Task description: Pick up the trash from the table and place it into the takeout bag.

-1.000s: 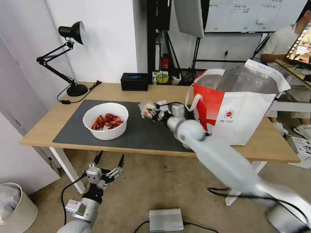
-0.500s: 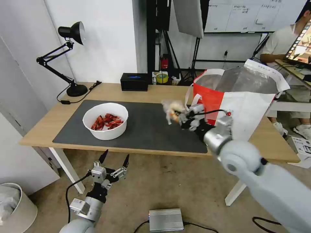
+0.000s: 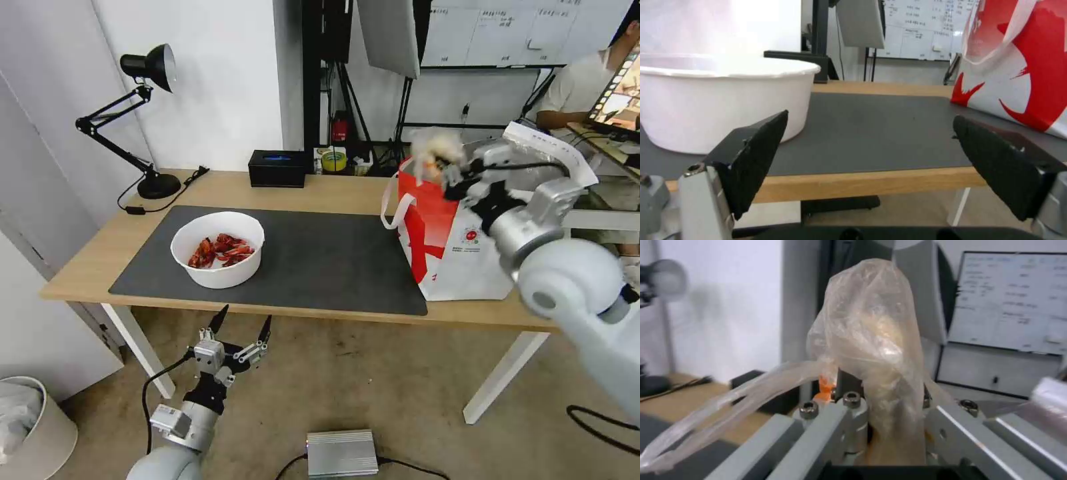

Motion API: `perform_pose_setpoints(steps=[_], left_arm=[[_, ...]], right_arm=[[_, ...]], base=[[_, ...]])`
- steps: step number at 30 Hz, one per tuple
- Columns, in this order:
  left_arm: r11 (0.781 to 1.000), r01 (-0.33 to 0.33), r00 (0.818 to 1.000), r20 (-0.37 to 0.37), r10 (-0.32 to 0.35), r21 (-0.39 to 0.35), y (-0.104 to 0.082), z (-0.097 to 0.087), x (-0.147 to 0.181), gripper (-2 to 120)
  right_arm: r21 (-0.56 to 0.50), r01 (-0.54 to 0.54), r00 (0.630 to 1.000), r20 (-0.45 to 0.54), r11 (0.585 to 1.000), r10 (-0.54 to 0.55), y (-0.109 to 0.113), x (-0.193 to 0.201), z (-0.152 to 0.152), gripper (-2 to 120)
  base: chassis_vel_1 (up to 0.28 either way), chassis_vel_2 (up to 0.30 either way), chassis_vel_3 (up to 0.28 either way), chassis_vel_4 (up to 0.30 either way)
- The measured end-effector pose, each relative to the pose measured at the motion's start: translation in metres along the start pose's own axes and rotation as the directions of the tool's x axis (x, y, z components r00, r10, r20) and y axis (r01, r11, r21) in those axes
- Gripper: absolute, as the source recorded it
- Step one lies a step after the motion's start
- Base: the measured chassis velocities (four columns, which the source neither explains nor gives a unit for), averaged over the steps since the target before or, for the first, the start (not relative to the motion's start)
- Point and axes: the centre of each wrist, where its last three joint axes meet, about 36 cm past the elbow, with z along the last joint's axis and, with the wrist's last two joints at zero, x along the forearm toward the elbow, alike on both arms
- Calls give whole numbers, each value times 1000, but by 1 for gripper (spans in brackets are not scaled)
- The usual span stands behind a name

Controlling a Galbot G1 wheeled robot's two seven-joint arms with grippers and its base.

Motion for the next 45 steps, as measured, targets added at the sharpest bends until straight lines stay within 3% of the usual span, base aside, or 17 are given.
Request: perform_pose_setpoints(steps=[7,10,18,19,27,33,35,45], left_arm=[[1000,0,1000,3,0,-1,0,0,-1,100],[1000,0,1000,2,0,-3,1,0,0,100],[1000,0,1000,4,0,-9,3,-1,0,100],[1000,0,1000,6,0,-9,3,-1,0,100],[1000,1,1000,11,-1,-12,4,0,-2,100],[1000,-2,1000,16,2,-13,5,-1,-4,100],[1000,-3,1000,16,3,-13,5,-1,-4,100],[1000,-7,1000,18,8,-13,5,-2,-5,100]], right_arm=[[-15,-66,998,-20,998,66,-24,-15,-8,5],[-43,-171,979,-118,984,165,-42,-28,-5,5],[-117,-264,932,-287,958,222,-47,-38,-16,5],[-137,-288,913,-339,948,228,-49,-41,-23,5],[-151,-345,871,-420,926,256,-50,-43,-37,5],[-156,-379,848,-452,912,275,-49,-43,-45,30],[-154,-380,848,-452,912,277,-49,-42,-46,33],[-145,-377,850,-446,915,280,-50,-40,-46,73]], base=[[0,0,0,0],[0,0,0,0],[0,0,0,0],[0,0,0,0],[0,0,0,0],[0,0,0,0],[0,0,0,0],[0,0,0,0]])
